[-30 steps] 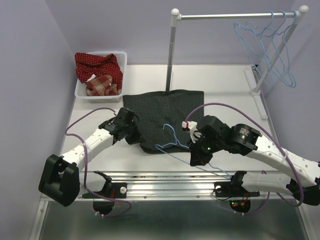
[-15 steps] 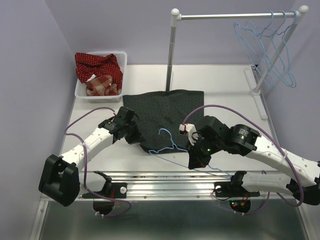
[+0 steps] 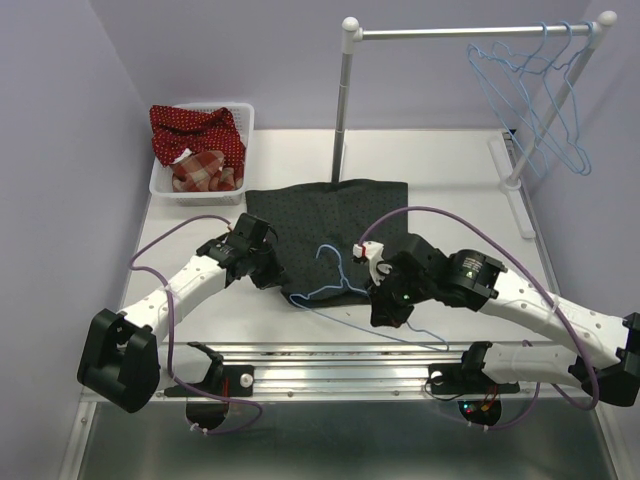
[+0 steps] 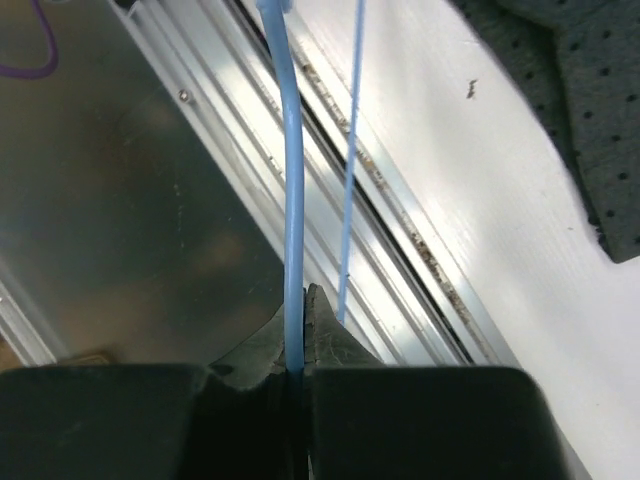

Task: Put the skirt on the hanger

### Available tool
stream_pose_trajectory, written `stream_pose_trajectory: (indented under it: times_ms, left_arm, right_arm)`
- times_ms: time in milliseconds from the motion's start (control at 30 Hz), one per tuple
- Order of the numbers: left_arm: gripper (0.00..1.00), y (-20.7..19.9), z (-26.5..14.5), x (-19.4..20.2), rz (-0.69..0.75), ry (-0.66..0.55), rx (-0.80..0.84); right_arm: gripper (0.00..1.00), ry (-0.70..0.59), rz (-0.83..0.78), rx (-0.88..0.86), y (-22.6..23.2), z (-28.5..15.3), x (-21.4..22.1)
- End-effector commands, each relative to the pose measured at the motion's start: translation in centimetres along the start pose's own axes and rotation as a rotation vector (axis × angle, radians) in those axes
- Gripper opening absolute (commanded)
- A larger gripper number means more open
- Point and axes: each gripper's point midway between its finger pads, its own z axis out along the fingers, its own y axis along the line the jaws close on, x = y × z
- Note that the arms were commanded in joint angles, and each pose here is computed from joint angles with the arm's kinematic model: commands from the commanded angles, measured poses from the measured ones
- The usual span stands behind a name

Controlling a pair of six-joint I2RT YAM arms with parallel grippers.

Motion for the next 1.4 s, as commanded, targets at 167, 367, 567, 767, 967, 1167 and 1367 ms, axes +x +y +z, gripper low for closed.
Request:
stream_pose_trajectory:
  times_ms: [167, 367, 567, 767, 967, 1167, 1367]
  left_arm:
    - [0.00, -1.3, -1.3, 0.2, -0.048, 0.007, 0.050]
    - [0.00, -1.1, -1.3, 0.3, -0.102, 0.009, 0.040]
    - [0.00, -0.9, -1.4, -0.5, -0.103, -0.025, 0.003]
    - [0.00, -1.2, -0.9, -1.1, -0.088, -0.023, -0.017]
    - [0.00, -1.2, -1.2, -1.8, -0.078, -0.052, -0.045]
    - [0.00, -1.2, -1.0, -2.2, -0.072, -0.057, -0.055]
    - [0.00, -1.6, -0.8, -2.5, -0.061, -0.056, -0.053]
  right_arm:
    - [0.01, -0.198, -0.038, 0.131, -2.3, 1.4, -3.8]
    - [0.01, -0.237, 0.012, 0.283, -4.9, 1.4, -4.2]
    - [0.01, -0.222, 0.038, 0.283, -4.4, 0.0, -3.9]
    - [0.01, -0.094, 0.082, 0.306, -4.7, -0.3, -1.0]
    - [0.01, -0.030, 0.113, 0.358, -5.4, -1.0, 0.6]
    - [0.01, 0.032, 0.086, 0.254, -3.8, -0.5, 1.9]
    - [0.01, -0.010, 0.073, 0.243, -3.3, -1.2, 0.8]
